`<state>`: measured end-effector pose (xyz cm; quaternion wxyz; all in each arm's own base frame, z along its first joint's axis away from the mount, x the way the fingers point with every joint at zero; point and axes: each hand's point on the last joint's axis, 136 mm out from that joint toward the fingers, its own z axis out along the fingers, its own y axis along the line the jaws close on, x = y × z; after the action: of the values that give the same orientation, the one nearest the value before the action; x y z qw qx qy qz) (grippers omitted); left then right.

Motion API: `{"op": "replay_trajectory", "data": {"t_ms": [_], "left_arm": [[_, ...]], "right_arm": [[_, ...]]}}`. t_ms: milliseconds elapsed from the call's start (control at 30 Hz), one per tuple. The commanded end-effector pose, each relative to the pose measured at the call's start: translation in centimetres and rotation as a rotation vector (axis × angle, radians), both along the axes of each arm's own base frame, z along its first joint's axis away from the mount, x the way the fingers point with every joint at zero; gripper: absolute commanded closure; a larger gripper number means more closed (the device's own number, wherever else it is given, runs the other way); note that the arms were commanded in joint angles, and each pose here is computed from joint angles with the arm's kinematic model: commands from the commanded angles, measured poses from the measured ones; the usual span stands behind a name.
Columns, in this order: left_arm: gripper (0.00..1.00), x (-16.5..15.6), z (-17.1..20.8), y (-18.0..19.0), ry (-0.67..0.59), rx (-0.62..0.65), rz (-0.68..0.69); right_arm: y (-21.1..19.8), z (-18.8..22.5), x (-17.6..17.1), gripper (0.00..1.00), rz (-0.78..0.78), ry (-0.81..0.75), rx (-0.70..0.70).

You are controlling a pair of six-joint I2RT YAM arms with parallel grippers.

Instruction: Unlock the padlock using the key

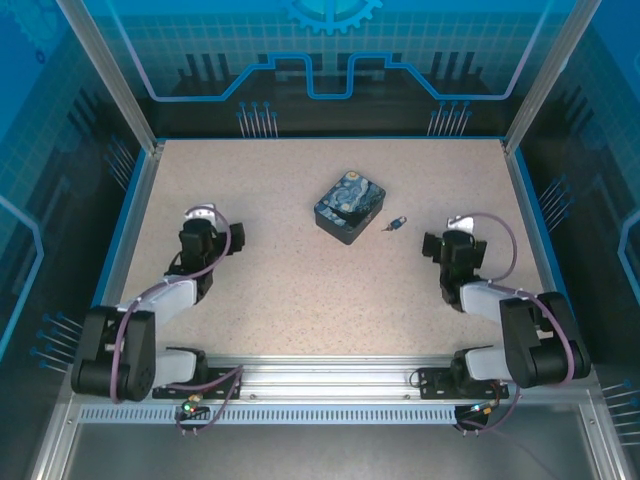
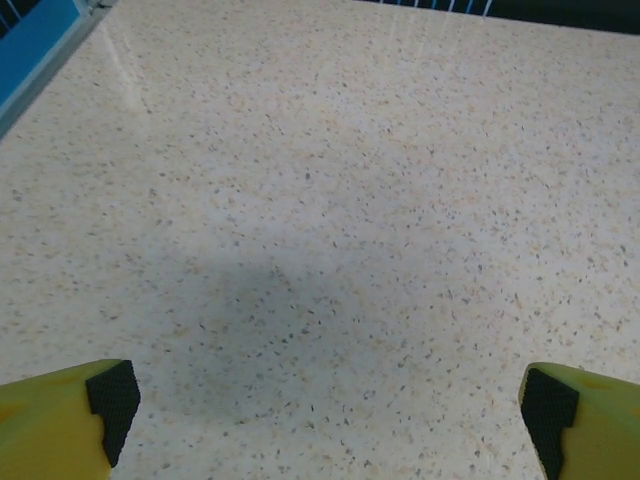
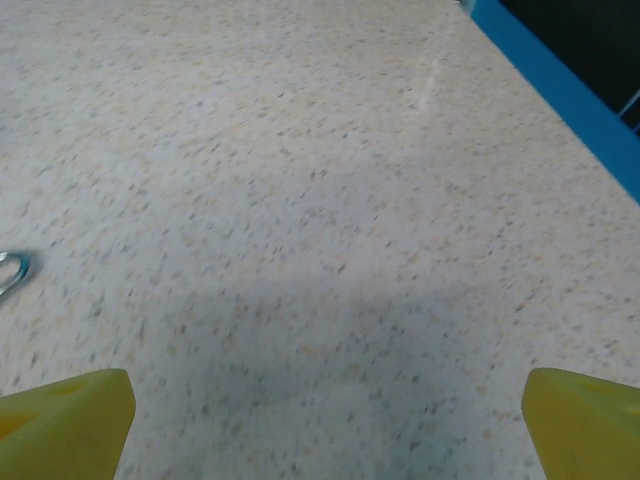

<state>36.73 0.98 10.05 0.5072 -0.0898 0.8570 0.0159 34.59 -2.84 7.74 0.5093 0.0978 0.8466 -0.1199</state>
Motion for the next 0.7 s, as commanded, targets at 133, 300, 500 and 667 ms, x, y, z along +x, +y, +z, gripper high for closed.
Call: {"op": "replay_trajectory", "data": {"t_ms": [133,300,500,667], "left_arm": [[0.01,2.5,-0.3,-2.3,-0.195,0.032,-0.166],[0.01,3.1,-0.7,-1.7,-0.157,-0.026,-0.173],[0.01,3.1,-0.7,-1.7,-0.159,-0.028,-0.172],[0.01,3.2,-0.7,-1.6,-0.158,-0.027,-0.170]], "right_arm": [[3.2,2.1,4.0,0.00,0.269,-0.143,0.052],[4.2,1.7,4.9,0.00,0.304,-0.078,0.028],[4.2,1.9,5.0,0.00,0.283,-0.087,0.001],[4.2,1.9,5.1,0.00,0.283,-0.086,0.003]]}}
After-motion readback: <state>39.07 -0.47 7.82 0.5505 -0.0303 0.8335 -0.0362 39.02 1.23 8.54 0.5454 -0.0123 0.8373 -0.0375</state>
